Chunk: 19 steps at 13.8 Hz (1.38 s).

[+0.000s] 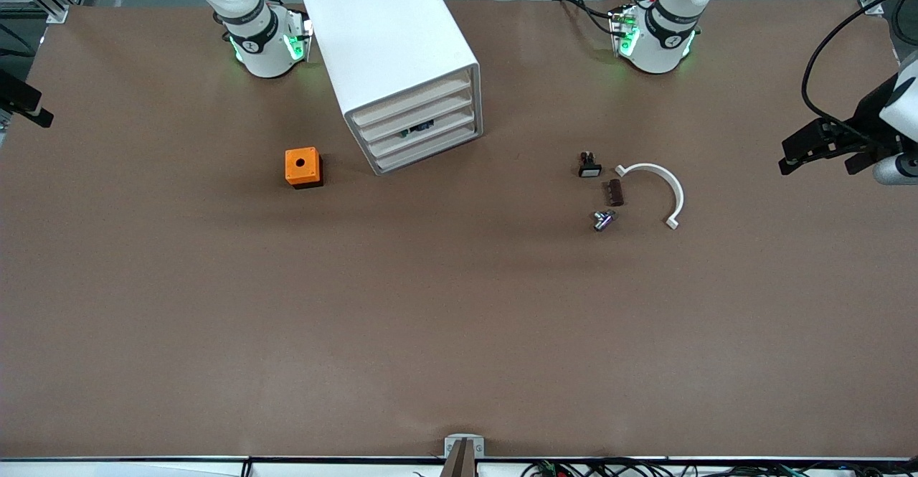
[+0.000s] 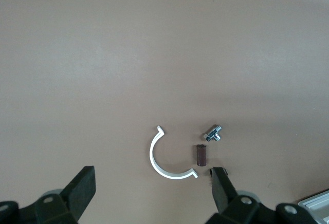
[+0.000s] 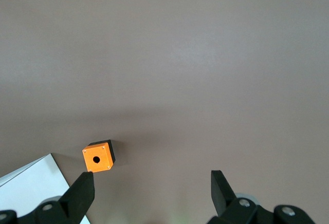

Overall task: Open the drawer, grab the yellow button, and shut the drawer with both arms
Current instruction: 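Move the left gripper from rest toward the white drawer cabinet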

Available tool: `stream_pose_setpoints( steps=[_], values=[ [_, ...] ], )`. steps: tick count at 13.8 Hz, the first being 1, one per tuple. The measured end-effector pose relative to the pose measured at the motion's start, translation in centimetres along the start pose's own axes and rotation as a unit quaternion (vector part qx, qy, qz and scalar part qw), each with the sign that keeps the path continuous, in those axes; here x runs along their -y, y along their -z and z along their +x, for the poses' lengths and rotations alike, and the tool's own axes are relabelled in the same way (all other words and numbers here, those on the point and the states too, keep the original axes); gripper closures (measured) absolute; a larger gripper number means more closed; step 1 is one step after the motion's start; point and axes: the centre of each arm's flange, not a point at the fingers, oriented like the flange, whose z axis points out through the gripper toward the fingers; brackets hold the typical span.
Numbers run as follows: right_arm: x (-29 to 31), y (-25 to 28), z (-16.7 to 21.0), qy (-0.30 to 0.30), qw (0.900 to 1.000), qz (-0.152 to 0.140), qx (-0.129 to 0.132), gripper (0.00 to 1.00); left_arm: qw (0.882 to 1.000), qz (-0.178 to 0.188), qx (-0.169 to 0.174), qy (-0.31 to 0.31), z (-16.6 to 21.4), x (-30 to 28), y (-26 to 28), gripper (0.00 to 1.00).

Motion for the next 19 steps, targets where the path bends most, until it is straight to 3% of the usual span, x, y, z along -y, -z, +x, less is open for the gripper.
stream_pose_setpoints(
  steps=[9, 19],
  values=[
    [0.0, 0.0, 0.0, -0.001, 1.0, 0.0, 0.0, 0.0, 1.0, 0.0, 0.005, 0.006, 0.2, 0.7, -0.6, 0.0],
    [-0.1, 0.0, 0.0, -0.001, 1.0, 0.0, 0.0, 0.0, 0.996, -0.007, 0.085, -0.001, 3.1, -0.3, -9.3, 0.0]
  ],
)
